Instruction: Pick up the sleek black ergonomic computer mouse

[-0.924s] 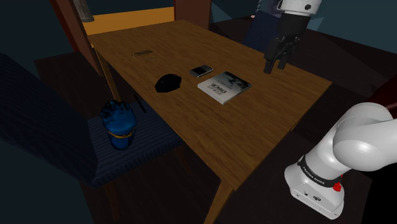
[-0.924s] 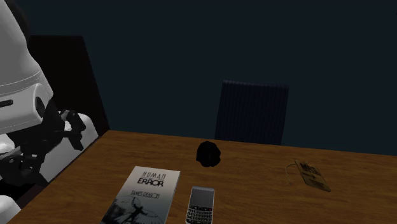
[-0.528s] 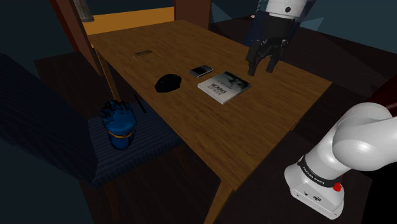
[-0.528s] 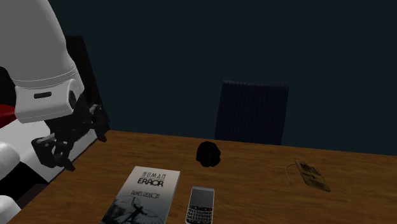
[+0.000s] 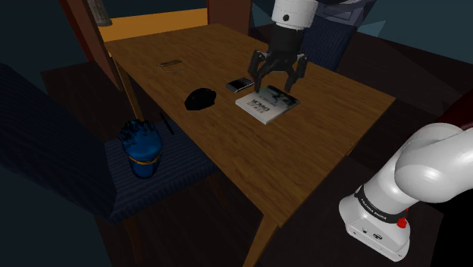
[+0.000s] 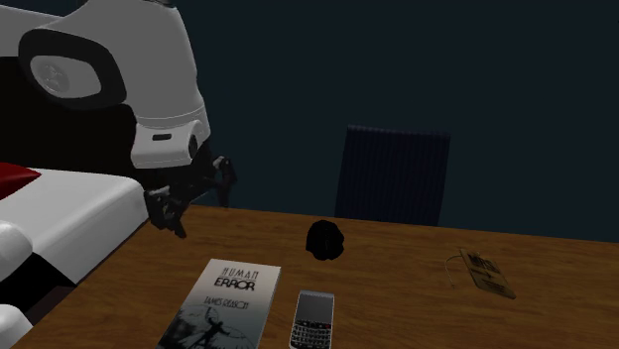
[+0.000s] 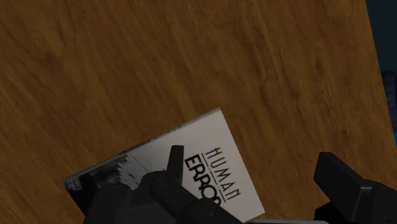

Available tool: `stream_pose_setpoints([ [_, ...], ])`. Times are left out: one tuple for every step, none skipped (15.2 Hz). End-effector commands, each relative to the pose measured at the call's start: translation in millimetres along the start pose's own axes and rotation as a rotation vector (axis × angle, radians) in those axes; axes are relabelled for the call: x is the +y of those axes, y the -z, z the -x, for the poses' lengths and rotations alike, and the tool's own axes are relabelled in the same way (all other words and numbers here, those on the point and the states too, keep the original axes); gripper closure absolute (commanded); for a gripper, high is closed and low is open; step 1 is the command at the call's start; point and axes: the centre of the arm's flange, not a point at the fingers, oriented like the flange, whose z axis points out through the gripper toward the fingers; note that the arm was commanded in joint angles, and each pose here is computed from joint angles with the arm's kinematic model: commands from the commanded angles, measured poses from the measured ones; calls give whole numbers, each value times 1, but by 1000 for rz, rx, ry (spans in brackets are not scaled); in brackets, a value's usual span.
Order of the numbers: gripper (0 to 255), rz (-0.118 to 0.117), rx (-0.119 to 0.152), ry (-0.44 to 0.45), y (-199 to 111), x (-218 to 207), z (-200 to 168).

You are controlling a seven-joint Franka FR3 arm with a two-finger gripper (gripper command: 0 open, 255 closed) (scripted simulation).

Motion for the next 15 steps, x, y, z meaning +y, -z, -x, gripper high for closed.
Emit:
stream_pose_setpoints([
  [0, -1, 10, -78, -6, -24, -9],
  [0, 0, 16, -114, -9, -36, -14],
  [0, 1, 21, -150, -11, -48, -19],
  [0, 1, 27, -185, -14, -59, -25],
  [0, 2, 32, -221, -17, -70, -31],
  [0, 2, 37, -257, -19, -81, -38],
  [0, 3, 43, -293, -22, -92, -45],
  [0, 4, 48, -329, -25, -102, -52],
  [0, 4, 54, -365, -27, -112, -60],
  [0, 5, 59, -401, -30, -122, -68],
  [0, 5, 64, -436, -32, -131, -77],
  [0, 6, 70, -472, -35, -141, -86],
  [0, 7, 75, -508, -37, -149, -95],
  [0, 7, 81, -544, -39, -158, -104],
  [0, 8, 86, -580, -42, -166, -114],
])
